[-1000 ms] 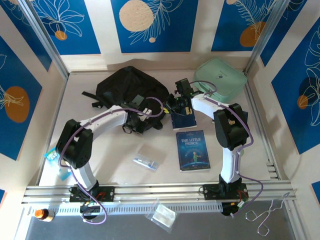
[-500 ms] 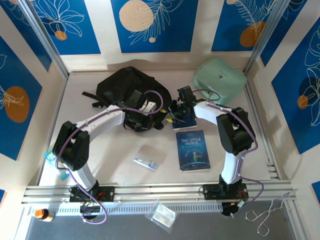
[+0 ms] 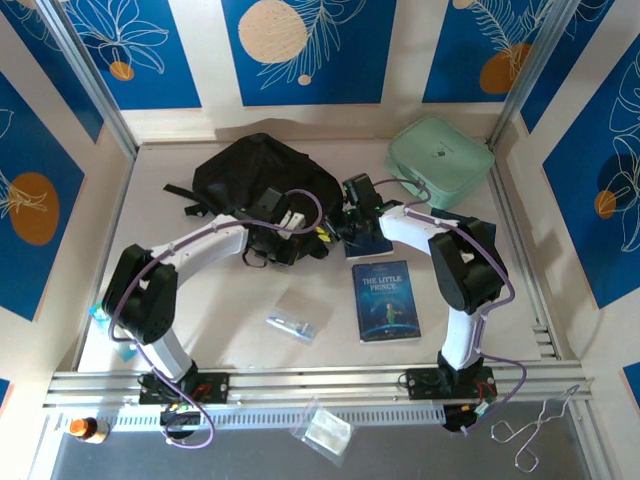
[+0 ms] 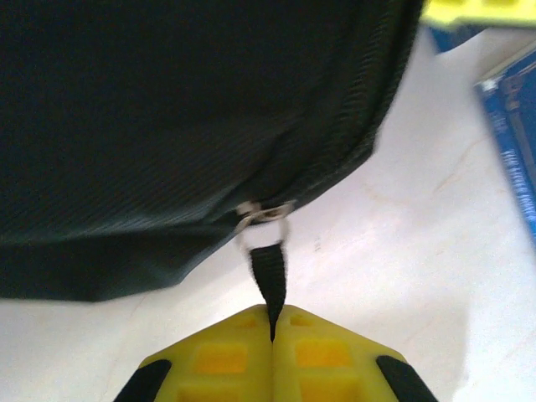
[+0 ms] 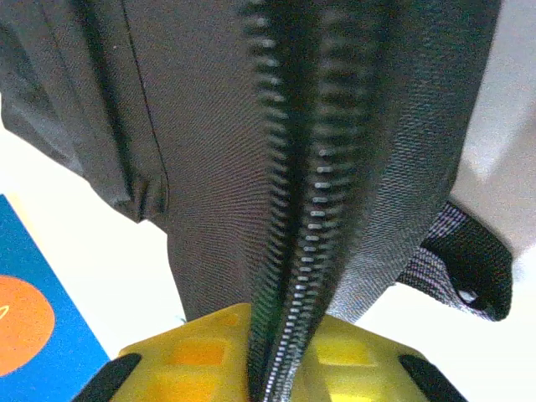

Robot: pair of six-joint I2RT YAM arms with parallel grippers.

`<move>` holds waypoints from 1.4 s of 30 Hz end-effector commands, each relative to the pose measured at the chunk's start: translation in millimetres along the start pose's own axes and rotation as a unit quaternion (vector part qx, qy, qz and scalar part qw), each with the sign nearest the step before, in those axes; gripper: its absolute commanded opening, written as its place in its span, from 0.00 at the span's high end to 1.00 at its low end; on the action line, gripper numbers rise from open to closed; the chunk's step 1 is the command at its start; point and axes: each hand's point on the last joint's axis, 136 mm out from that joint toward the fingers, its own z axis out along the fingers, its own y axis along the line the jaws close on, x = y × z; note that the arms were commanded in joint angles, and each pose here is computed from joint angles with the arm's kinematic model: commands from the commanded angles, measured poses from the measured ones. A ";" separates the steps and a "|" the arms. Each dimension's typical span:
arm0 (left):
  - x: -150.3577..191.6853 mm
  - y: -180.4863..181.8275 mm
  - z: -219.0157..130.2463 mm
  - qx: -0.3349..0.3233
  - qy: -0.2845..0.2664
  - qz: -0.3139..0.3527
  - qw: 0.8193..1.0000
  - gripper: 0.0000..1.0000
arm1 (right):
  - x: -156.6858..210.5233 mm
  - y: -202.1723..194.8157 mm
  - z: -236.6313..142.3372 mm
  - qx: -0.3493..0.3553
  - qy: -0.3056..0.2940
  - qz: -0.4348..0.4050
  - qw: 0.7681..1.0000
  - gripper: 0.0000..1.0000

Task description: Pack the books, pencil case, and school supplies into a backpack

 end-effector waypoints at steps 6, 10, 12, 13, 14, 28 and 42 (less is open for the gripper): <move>17.7 30.2 -10.7 -0.076 0.026 -0.010 0.997 1.00 | -14.1 4.1 -13.9 0.008 -0.045 -0.012 0.999 0.92; 18.3 36.8 -5.0 -0.089 0.037 -0.013 0.995 1.00 | -14.6 7.7 -17.2 -0.004 -0.049 -0.016 0.999 0.92; 19.6 40.8 -2.7 -0.097 0.043 -0.013 0.994 1.00 | -14.0 10.3 -19.5 -0.010 -0.048 -0.019 0.999 0.92; 20.4 41.8 -1.5 -0.098 0.046 -0.013 0.994 1.00 | -14.3 13.4 -21.5 -0.016 -0.050 -0.021 0.998 0.92; 22.0 42.5 0.1 -0.098 0.050 -0.014 0.994 1.00 | -14.2 15.2 -22.7 -0.021 -0.051 -0.024 0.998 0.92; 18.2 54.1 -11.2 -0.120 0.036 -0.020 0.992 1.00 | -17.3 12.4 -26.6 -0.029 -0.053 -0.022 0.998 0.93; 33.3 126.7 -4.1 -0.151 0.042 -0.117 0.981 1.00 | -18.8 16.2 -38.1 -0.035 -0.065 -0.028 0.997 0.93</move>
